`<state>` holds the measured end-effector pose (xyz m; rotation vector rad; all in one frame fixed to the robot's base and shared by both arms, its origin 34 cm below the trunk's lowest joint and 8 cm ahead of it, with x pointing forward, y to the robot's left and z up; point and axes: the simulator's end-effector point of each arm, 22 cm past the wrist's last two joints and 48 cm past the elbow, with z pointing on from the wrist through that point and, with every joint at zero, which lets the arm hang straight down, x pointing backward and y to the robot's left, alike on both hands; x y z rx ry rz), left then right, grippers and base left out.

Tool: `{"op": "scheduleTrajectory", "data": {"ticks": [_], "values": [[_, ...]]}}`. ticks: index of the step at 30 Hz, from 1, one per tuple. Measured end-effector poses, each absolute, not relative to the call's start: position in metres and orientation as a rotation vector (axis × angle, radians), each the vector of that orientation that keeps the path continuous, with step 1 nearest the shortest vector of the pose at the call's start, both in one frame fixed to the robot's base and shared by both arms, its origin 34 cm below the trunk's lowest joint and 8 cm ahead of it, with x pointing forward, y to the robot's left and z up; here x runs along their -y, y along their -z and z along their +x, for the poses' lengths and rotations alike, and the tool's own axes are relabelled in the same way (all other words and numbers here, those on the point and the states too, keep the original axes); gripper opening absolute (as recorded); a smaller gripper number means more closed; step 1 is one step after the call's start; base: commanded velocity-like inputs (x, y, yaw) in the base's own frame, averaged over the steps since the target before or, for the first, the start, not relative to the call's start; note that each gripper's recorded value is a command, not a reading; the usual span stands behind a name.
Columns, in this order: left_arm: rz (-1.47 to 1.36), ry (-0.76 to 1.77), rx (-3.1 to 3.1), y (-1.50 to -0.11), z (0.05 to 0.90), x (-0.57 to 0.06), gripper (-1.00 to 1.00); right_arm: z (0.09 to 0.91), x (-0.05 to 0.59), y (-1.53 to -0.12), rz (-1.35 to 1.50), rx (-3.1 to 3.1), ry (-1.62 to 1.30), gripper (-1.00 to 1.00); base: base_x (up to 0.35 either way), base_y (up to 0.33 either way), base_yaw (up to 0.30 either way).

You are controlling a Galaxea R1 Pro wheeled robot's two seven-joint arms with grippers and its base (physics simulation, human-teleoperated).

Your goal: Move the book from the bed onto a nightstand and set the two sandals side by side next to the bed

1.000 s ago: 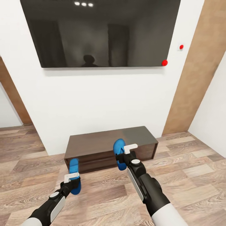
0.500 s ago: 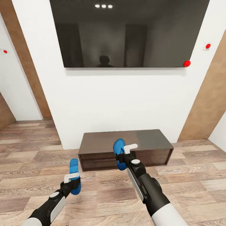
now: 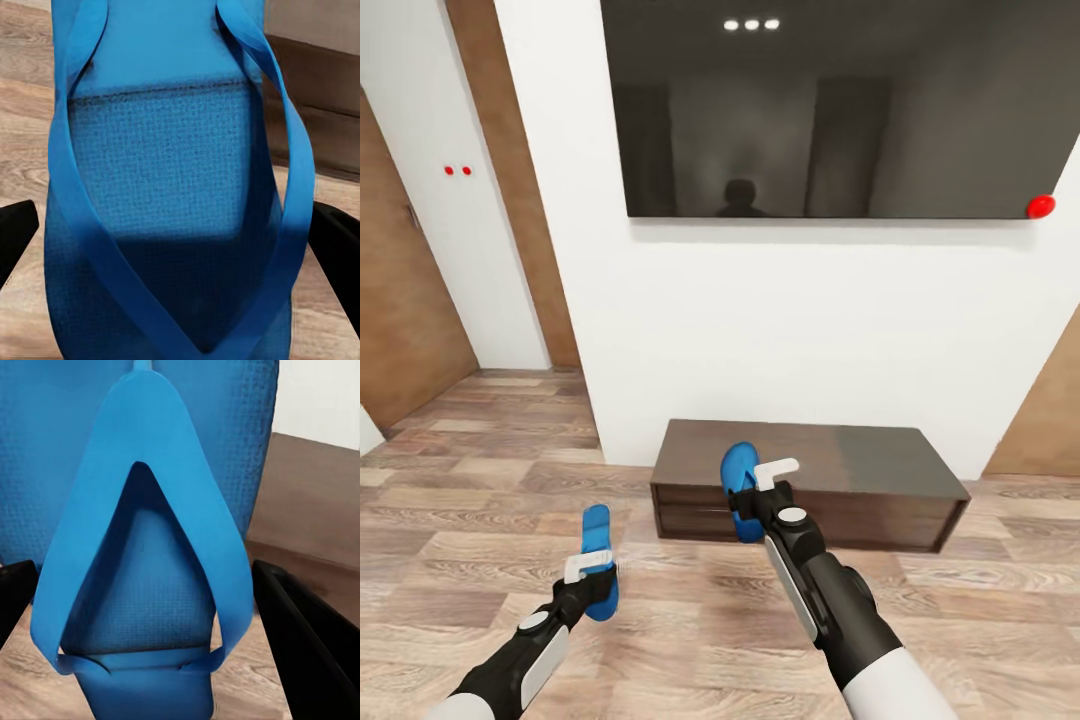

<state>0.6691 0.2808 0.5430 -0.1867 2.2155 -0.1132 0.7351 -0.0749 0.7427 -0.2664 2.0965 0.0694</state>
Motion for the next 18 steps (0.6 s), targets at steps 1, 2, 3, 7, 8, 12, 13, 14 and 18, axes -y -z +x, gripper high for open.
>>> {"op": "scheduleTrajectory", "data": {"ticks": [1,2,3,7,8,12,13,14,18], "values": [[-0.187,0.113,-2.215,-0.5433,0.6692,-0.2807,-1.0,0.7351,0.075,-0.743,-0.266,-2.096,-0.069,-1.0,0.0,0.0,0.289],[-0.187,0.113,-2.214,-0.5435,0.6693,-0.2807,-1.0,0.7351,0.0749,-0.7434,-0.266,-2.095,-0.069,-1.0,0.0,0.0,0.288],[-0.187,0.113,-2.214,-0.5437,0.6692,-0.281,-1.0,0.7351,0.0746,-0.7438,-0.266,-2.095,-0.07,-1.0,0.0,0.0,0.288],[-0.186,0.113,-2.212,-0.5447,0.6696,-0.2809,-1.0,0.7351,0.0744,-0.7452,-0.266,-2.092,-0.07,-1.0,0.0,0.0,0.287],[-0.186,0.113,-2.212,-0.545,0.6696,-0.2809,-1.0,0.7351,0.0744,-0.7456,-0.266,-2.092,-0.07,-1.0,0.0,0.0,0.286],[-0.186,0.113,-2.21,-0.5461,0.67,-0.2809,-1.0,0.7349,0.0742,-0.7469,-0.267,-2.09,-0.07,-1.0,0.0,0.0,0.285],[-0.186,0.113,-2.21,-0.5464,0.6701,-0.2808,-1.0,0.735,0.0743,-0.7473,-0.267,-2.089,-0.07,-1.0,0.0,0.0,0.283],[-0.186,0.114,-2.209,-0.5467,0.6702,-0.2808,-1.0,0.735,0.0743,-0.7477,-0.266,-2.088,-0.07,-1.0,0.0,0.0,0.283],[-0.186,0.114,-2.207,-0.548,0.6706,-0.2807,-1.0,0.7349,0.0741,-0.7492,-0.267,-2.086,-0.069,-1.0,0.0,0.0,0.283]]}}
